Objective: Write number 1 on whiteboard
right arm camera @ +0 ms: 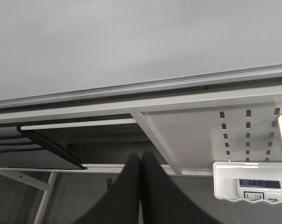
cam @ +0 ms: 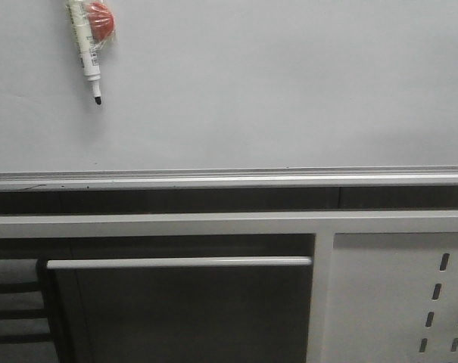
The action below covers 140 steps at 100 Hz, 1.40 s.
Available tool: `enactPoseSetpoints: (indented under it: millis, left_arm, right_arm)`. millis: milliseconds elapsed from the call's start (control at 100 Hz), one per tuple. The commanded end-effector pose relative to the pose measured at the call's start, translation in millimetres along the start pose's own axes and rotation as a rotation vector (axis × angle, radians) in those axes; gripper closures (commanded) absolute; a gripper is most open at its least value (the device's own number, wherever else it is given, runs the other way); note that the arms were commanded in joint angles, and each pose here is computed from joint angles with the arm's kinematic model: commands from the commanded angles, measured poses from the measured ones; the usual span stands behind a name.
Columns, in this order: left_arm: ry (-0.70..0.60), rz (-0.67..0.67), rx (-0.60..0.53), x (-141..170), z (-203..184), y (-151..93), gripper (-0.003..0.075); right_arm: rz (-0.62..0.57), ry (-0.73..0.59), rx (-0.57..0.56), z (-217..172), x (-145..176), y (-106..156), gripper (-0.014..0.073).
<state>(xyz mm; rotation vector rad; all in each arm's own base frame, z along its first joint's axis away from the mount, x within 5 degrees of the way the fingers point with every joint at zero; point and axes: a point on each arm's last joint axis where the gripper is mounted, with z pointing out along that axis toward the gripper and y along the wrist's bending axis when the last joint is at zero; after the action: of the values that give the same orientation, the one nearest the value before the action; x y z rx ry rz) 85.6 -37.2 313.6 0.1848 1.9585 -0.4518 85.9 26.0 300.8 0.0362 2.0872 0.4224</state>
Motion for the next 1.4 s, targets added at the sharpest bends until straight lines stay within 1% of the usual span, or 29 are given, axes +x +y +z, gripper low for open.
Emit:
enactPoseSetpoints:
  millis: [0, 30, 80, 130, 150, 200, 230, 270, 320, 370, 430, 510, 560, 600, 610, 620, 630, 690, 810, 890, 1010, 1130, 1230, 1390]
  left_arm:
    - [-0.052, -0.008, 0.037, -17, 3, -4, 0.074]
    - [-0.052, 0.005, 0.049, -18, 5, -5, 0.0738]
    - [-0.061, 0.008, 0.073, -19, 6, -7, 0.073]
    - [-0.073, 0.007, 0.099, -21, 7, -9, 0.0696]
    - [-0.081, 0.007, 0.111, -21, 7, -10, 0.0675]
    - [-0.1, 0.008, 0.137, -24, 8, -12, 0.061]
    - [-0.105, 0.003, 0.154, -25, 9, -13, 0.0554]
    - [-0.121, -0.002, 0.176, -26, 10, -15, 0.0491]
    - [-0.128, -0.002, 0.197, -28, 13, -16, 0.0405]
    - [-0.129, -0.003, 0.214, -30, 17, -16, 0.0374]
    - [-0.134, 0.008, 0.223, -32, 24, -16, 0.0382]
    - [-0.14, 0.021, 0.235, -35, 35, -14, 0.0419]
    - [-0.16, 0.012, 0.254, -38, 41, -14, 0.0438]
    - [-0.178, 0.031, 0.267, -40, 45, -14, 0.0448]
    - [-0.183, 0.014, 0.273, -41, 47, -14, 0.0449]
    - [-0.188, 0.029, 0.275, -41, 48, -14, 0.0449]
    - [-0.191, 0.013, 0.28, -42, 50, -14, 0.045]
    - [-0.199, 0.012, 0.301, -43, 57, -15, 0.045]
    - [-0.153, 0.002, 0.31, -39, 79, -16, 0.045]
    - [-0.118, 0.012, 0.299, -35, 96, -18, 0.045]
    - [-0.092, 0.064, 0.242, -35, 116, -24, 0.045]
    - [-0.069, 0.12, 0.249, -39, 130, -35, 0.045]
    - [-0.05, 0.129, 0.183, -43, 142, -33, 0.045]
    - [-0.053, 0.145, 0.196, -52, 153, -37, 0.045]
  right_arm:
    - [-0.025, -0.059, -0.002, -4, -16, 4, 0.0622]
    - [-0.027, -0.059, -0.004, -4, -17, 4, 0.0599]
    - [-0.029, -0.055, -0.007, -4, -16, 4, 0.0534]
    - [-0.025, -0.053, -0.01, -4, -16, 5, 0.0427]
    - [-0.025, -0.052, -0.01, -4, -16, 5, 0.0399]
    - [-0.022, -0.051, -0.014, -4, -16, 5, 0.0296]
    - [-0.021, -0.053, -0.015, -5, -17, 5, 0.0258]
    - [-0.017, -0.056, -0.019, -5, -17, 6, 0.0226]
    - [-0.016, -0.058, -0.021, -5, -18, 6, 0.0227]
    - [-0.015, -0.061, -0.024, -6, -19, 7, 0.0231]
    - [-0.009, -0.067, -0.029, -6, -19, 7, 0.0231]
    - [0.0, -0.067, -0.037, -6, -19, 8, 0.0231]
    - [0.001, -0.068, -0.038, -6, -19, 8, 0.023]
    - [0.001, -0.068, -0.038, -6, -19, 8, 0.023]
    - [0.001, -0.068, -0.038, -6, -19, 8, 0.023]
    - [0.001, -0.068, -0.038, -6, -19, 8, 0.023]
    - [0.001, -0.068, -0.038, -6, -19, 8, 0.023]
    - [0.001, -0.068, -0.038, -6, -19, 8, 0.023]
    - [0.001, -0.079, -0.036, -6, -21, 8, 0.023]
    - [0.001, -0.088, -0.035, -7, -21, 8, 0.023]
    - [0.001, -0.091, -0.034, -7, -22, 8, 0.023]
    - [0.001, -0.091, -0.034, -7, -22, 8, 0.023]
    - [0.001, -0.091, -0.034, -7, -22, 8, 0.023]
    - [0.001, -0.091, -0.034, -7, -22, 8, 0.023]
